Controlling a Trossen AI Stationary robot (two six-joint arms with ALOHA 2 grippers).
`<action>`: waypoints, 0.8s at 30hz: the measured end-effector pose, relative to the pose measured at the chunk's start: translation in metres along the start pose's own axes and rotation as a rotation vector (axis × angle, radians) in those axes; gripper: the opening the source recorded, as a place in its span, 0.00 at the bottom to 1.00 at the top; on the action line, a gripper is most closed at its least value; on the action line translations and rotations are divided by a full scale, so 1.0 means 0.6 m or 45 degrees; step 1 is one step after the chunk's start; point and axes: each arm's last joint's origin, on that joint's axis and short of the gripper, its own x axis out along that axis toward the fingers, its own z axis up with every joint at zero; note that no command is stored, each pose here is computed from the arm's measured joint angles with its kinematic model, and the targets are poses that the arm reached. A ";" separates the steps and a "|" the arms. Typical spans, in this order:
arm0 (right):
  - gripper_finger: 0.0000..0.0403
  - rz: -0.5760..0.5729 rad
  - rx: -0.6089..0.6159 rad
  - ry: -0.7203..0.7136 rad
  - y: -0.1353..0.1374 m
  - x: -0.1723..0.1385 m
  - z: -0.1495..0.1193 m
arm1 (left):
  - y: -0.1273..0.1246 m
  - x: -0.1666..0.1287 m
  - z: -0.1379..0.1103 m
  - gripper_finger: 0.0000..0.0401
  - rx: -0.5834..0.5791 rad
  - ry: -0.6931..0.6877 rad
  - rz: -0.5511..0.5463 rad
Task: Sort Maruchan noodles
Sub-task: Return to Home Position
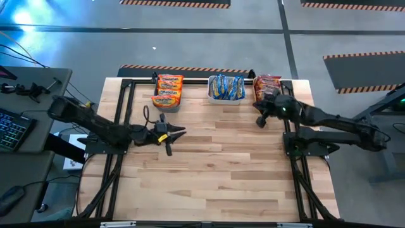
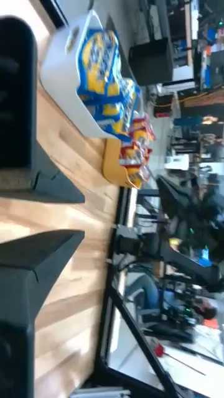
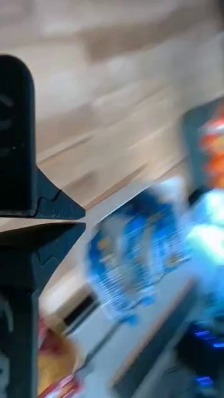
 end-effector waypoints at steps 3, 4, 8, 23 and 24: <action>0.00 0.068 0.038 -0.217 0.016 -0.007 -0.005 | 0.017 -0.018 0.017 0.09 0.029 0.058 -0.006; 0.00 0.089 0.046 -0.285 0.020 -0.010 -0.005 | 0.022 -0.025 0.022 0.06 0.039 0.075 -0.022; 0.00 0.165 -0.068 -0.457 0.038 -0.019 -0.014 | 0.033 -0.052 0.038 0.01 0.156 0.119 -0.208; 0.00 0.331 -0.264 -0.745 0.063 -0.030 -0.092 | 0.078 -0.118 0.034 0.00 0.156 0.093 -0.358; 0.00 0.336 -0.265 -0.760 0.062 -0.031 -0.094 | 0.082 -0.121 0.028 0.00 0.151 0.086 -0.365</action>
